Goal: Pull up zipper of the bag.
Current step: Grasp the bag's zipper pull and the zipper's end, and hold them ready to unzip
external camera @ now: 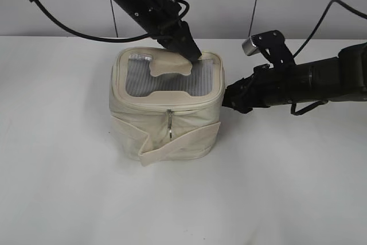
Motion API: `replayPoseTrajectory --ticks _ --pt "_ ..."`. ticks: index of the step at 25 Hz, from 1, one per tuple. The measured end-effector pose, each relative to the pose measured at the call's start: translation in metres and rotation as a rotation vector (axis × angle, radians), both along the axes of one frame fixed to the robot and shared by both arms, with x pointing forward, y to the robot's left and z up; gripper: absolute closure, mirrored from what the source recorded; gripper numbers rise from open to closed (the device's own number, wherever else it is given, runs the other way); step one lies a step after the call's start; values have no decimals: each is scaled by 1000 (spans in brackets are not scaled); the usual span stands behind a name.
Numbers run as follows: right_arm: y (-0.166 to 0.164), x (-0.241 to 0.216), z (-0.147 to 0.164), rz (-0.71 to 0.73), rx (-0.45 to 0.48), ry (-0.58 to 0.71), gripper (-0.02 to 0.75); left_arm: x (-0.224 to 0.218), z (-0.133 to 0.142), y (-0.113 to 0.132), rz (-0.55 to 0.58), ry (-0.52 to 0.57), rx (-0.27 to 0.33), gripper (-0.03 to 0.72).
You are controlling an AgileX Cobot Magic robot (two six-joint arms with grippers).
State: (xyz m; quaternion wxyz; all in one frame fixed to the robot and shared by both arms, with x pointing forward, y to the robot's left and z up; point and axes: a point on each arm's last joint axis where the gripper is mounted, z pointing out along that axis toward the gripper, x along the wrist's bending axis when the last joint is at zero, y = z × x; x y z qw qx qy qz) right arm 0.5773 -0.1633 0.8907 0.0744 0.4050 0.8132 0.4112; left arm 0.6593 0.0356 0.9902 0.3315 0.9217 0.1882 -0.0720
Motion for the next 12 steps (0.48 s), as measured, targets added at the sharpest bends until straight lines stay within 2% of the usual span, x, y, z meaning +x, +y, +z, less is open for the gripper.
replayPoseTrajectory --ticks 7,12 --pt "6 16 3 -4 -22 -39 348 1 0 0 4 -5 0 644" --pt "9 26 -5 -4 -20 -38 403 1 0 0 3 -6 1 644"
